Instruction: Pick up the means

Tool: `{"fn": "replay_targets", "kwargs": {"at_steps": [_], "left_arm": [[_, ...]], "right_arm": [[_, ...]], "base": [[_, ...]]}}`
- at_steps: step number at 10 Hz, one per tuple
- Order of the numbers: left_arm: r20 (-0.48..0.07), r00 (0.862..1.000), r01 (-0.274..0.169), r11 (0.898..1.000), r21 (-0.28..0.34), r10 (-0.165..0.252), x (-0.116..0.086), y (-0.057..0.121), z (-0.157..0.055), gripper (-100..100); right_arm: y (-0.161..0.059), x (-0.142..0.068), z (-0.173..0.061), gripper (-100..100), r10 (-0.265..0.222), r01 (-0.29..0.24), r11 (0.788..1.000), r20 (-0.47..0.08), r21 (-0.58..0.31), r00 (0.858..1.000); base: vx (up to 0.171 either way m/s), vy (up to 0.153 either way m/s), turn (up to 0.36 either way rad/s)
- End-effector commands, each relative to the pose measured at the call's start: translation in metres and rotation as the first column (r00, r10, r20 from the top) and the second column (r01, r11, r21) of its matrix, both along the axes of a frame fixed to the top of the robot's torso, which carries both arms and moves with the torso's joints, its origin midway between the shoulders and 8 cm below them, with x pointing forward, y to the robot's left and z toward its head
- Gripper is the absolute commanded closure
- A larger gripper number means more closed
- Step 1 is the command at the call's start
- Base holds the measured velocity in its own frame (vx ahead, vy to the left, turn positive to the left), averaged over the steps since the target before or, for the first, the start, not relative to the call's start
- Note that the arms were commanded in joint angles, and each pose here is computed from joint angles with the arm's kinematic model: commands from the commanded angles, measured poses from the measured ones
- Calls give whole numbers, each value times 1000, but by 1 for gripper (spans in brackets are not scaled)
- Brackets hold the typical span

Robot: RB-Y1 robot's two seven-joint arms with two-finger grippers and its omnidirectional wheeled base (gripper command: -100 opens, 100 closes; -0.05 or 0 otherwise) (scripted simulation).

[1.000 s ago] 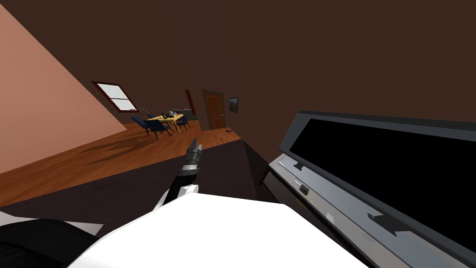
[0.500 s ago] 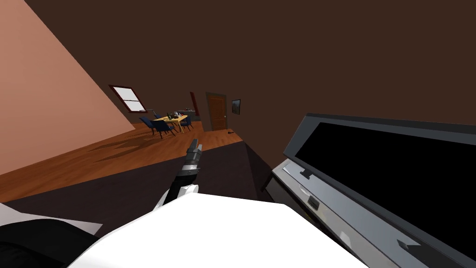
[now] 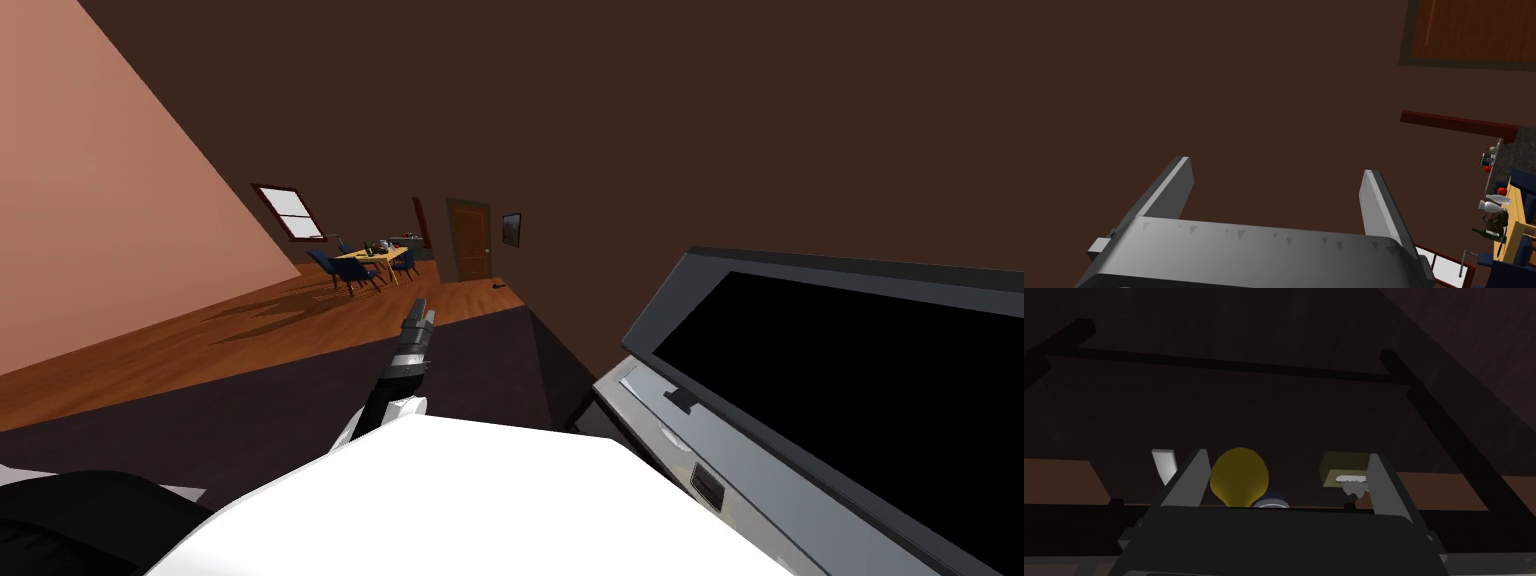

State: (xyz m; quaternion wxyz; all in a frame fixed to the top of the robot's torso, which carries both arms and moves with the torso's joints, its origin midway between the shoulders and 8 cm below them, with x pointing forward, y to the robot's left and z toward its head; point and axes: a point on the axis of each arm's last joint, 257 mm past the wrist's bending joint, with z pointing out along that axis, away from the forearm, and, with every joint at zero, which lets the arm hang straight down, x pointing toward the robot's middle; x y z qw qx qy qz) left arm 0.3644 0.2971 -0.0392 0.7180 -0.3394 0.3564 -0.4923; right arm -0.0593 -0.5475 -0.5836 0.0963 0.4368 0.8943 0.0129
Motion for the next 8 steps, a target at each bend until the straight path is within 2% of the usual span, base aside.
{"fn": "replay_targets", "kwargs": {"at_steps": [1,2,3,4,6,8], "left_arm": [[0,1000,0,1000,0,0,0,0,0,0],[0,1000,0,1000,0,0,0,0,0,0],[0,1000,0,1000,0,0,0,0,0,0],[0,1000,0,1000,0,0,0,0,0,0],[0,1000,0,1000,0,0,0,0,0,0],[0,1000,0,1000,0,0,0,0,0,0]], "right_arm": [[-29,-8,10,-100,-19,17,999,-33,-42,999],[-26,-4,10,-100,-14,13,999,-26,-36,1000],[-29,-8,10,-100,-19,17,999,-33,-42,999],[-42,-11,16,-100,-29,26,998,-46,-64,999],[-61,-11,24,-100,-47,42,995,-57,-94,997],[-67,-8,25,-100,-53,48,994,-56,-102,997]], "base": [[269,-120,98],[217,-80,32],[101,-20,-1],[110,-46,37],[214,-117,86],[167,-155,23]]}}
